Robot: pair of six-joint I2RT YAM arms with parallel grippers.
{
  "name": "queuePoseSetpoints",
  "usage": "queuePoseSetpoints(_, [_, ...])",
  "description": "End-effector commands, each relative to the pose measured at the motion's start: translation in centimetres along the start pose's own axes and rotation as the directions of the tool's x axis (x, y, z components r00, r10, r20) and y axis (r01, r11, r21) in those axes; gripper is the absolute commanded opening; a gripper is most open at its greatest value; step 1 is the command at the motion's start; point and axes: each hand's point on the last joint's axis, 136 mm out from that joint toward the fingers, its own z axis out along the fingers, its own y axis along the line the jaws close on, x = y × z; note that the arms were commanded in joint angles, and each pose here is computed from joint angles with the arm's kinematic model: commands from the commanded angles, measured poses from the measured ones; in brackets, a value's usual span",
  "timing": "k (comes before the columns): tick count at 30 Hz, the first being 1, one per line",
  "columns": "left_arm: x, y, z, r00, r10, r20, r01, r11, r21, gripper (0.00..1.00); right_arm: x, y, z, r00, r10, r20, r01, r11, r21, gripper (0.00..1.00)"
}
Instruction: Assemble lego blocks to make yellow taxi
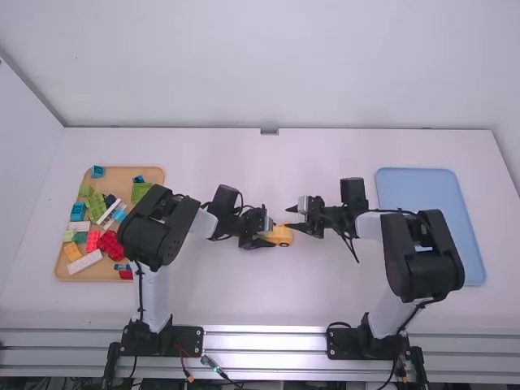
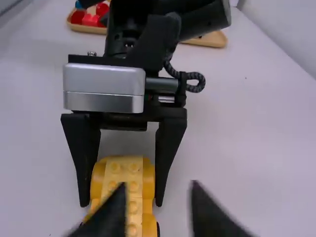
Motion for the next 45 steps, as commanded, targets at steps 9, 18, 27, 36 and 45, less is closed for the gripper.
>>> queuePoseSetpoints(9, [0.4,-0.3,0.3,1.000,-0.019,-0.009,0.019,1.000,0.005,0.99,0.4,-3.0,-3.6,0.968,0.243,0.061,-0.248,0.963,0.108,0.99])
queuePoseSetpoints(18, [-1.3,1.3,-1.1,0.993,-0.117,0.020,0.118,0.992,-0.045,0.99,0.6,-3.3,-4.1,0.966,0.249,0.063,-0.255,0.959,0.121,0.99])
queuePoseSetpoints(27, [-5.7,3.8,-10.3,0.971,-0.225,0.086,0.236,0.958,-0.164,0.99,0.6,-3.4,-4.1,0.969,0.240,0.061,-0.246,0.961,0.126,0.99])
queuePoseSetpoints(36, [-2.9,4.3,-22.4,0.886,-0.455,-0.088,0.336,0.761,-0.555,0.99,0.0,-4.3,-4.3,0.968,0.236,0.082,-0.246,0.958,0.146,0.99])
queuePoseSetpoints(45, [2.6,3.0,-38.5,0.509,-0.772,0.380,0.360,-0.210,-0.909,0.99,-1.7,-6.3,-4.7,0.974,0.186,0.127,-0.208,0.959,0.191,0.99])
